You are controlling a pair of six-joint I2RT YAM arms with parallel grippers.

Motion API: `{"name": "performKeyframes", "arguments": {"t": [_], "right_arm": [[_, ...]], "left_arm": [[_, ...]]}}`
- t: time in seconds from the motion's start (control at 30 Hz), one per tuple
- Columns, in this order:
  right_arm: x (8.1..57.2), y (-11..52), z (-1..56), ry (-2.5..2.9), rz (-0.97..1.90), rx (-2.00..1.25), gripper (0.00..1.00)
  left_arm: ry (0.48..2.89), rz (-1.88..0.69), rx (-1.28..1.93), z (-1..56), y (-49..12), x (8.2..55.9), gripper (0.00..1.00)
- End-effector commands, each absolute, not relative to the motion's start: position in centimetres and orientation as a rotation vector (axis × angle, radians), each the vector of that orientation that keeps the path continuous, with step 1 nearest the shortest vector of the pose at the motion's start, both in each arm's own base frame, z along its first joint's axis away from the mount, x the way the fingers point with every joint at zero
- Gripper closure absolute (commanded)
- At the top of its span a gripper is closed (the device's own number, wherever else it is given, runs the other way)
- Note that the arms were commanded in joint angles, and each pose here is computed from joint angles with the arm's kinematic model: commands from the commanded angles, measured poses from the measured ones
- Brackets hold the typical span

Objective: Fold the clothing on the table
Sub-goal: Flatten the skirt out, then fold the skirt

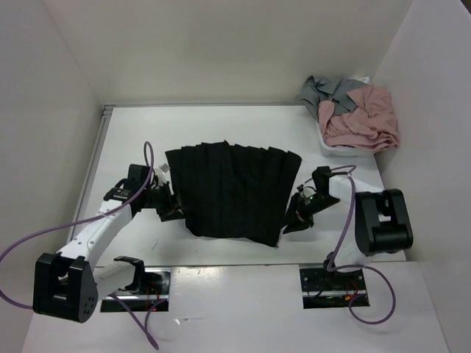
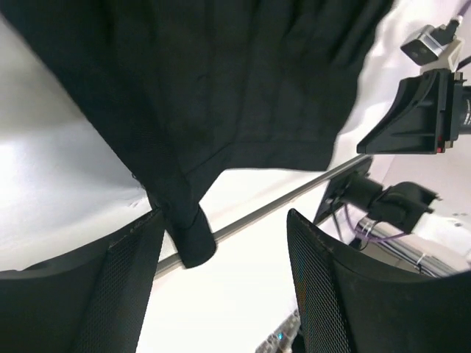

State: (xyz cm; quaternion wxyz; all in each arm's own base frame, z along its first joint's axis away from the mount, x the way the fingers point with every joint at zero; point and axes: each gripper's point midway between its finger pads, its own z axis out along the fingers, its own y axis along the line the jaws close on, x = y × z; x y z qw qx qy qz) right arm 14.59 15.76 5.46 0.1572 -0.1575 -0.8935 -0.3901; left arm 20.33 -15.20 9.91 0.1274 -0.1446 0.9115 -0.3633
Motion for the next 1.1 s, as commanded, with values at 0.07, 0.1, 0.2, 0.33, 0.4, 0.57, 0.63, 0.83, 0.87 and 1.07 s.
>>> {"name": "performKeyframes", "arguments": {"t": [0.07,0.1,0.2,0.33,0.4,0.57,0.63,0.83,0.87,1.07], "right_arm": [[14.3,13.3,7.3,-2.684,-0.938,-0.559,0.65],[14.1,12.8,7.1,-2.697,-0.908,-0.579,0.65],[14.1,12.5,7.4,-2.732,-0.877,-0.615,0.55],[13.6,11.7,6.9,-2.761,-0.78,-0.733,0.48],[13.9,11.7,7.2,-2.809,-0.749,-0.765,0.47],[14.6,12.9,6.7,-2.843,-0.766,-0.887,0.46],[13.9,13.6,6.1,-2.812,-0.779,-0.921,0.46],[13.1,15.3,4.3,-2.785,-0.821,-0.944,0.45],[13.3,15.4,4.2,-2.78,-0.833,-0.968,0.45],[15.2,15.9,4.6,-2.853,-0.944,-1.0,0.45]], "left_arm": [[2.614,-1.077,-0.382,12.0,-15.7,21.2,0.26],[2.614,-1.077,-0.382,12.0,-15.7,21.2,0.26],[2.628,-1.063,-0.395,11.1,-15.6,20.9,0.26],[2.683,-1.05,-0.412,9.7,-15.8,20.0,0.26],[2.714,-1.014,-0.395,9.1,-16.0,19.5,0.26],[2.809,-0.768,-0.455,7.5,-15.2,19.7,0.31],[2.84,-0.679,-0.482,6.8,-14.8,20.0,0.31],[2.943,-0.538,-0.494,6.0,-14.2,19.6,0.27],[2.975,-0.502,-0.528,5.5,-13.9,19.2,0.27],[2.941,-0.267,-0.588,6.9,-11.4,20.1,0.27]]}}
